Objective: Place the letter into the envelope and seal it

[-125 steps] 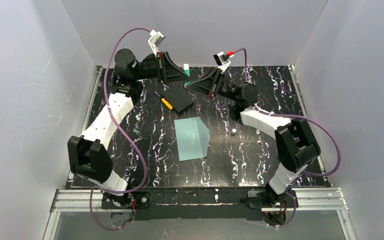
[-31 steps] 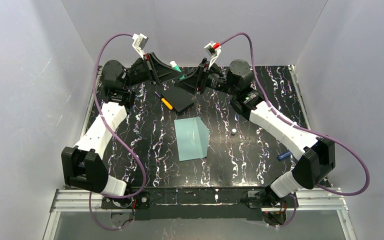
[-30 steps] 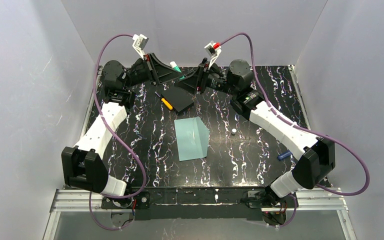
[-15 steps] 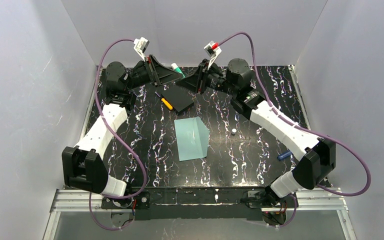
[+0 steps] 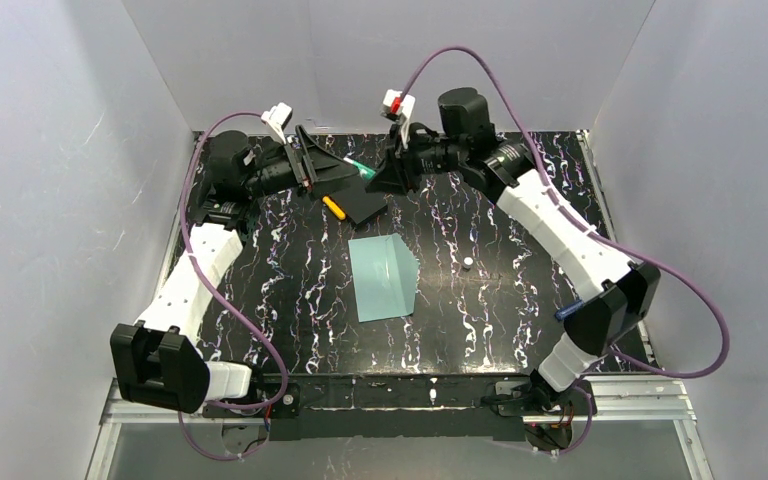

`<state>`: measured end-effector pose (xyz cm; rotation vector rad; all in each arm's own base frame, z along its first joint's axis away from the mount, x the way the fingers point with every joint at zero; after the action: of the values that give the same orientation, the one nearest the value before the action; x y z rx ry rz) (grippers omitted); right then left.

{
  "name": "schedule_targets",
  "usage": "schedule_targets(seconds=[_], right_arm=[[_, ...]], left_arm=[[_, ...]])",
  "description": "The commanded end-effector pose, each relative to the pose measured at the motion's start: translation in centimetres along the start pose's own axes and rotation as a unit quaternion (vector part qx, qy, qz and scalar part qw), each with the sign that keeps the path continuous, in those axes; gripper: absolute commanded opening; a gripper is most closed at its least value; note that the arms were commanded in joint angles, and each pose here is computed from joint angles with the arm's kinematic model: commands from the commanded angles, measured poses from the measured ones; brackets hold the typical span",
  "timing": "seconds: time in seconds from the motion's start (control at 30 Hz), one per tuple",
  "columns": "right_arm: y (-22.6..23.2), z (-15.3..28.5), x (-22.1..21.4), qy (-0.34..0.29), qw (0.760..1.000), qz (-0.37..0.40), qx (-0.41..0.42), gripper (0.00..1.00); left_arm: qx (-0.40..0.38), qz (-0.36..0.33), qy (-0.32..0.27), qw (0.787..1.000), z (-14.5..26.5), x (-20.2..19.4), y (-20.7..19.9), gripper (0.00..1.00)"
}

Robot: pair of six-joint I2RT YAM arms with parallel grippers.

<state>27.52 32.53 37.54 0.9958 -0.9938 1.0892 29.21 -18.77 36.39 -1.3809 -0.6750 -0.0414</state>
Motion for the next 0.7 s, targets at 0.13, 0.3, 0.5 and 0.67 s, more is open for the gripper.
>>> schedule_targets(seconds=[0.13, 0.3, 0.5, 0.67], right_arm=[[1.0, 1.1, -3.2, 0.097, 0.994, 0.016, 0.043, 0.01], [1.2, 1.3, -3.5, 0.107, 0.993, 0.016, 0.049, 0.01], [1.6, 1.2, -4.0, 0.114, 0.992, 0.009, 0.062, 0.01], [2.0, 1.0, -4.1, 0.112, 0.991, 0.010, 0.071, 0.01]], left_arm=[[0.010, 0.006, 0.037, 0.999, 1.0, -1.9, 0.0, 0.95], [0.046, 0.056, 0.076, 0.995, 1.1, -2.9, 1.5, 0.83], [0.028, 0.091, 0.096, 0.991, 0.8, -3.2, 1.4, 0.74], [0.018, 0.111, 0.105, 0.988, 0.8, -3.6, 1.4, 0.74]])
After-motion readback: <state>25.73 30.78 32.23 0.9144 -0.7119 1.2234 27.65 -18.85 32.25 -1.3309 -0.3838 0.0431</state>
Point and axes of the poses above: each gripper's point midway between its finger pads, its own z axis back along the fingers, its own y axis along the line the jaws close on, x = y × z, the point moved 4 cm from there along z, back along the fingers, and after that the axes turned 1 degree about z, right-handed, at the moved point
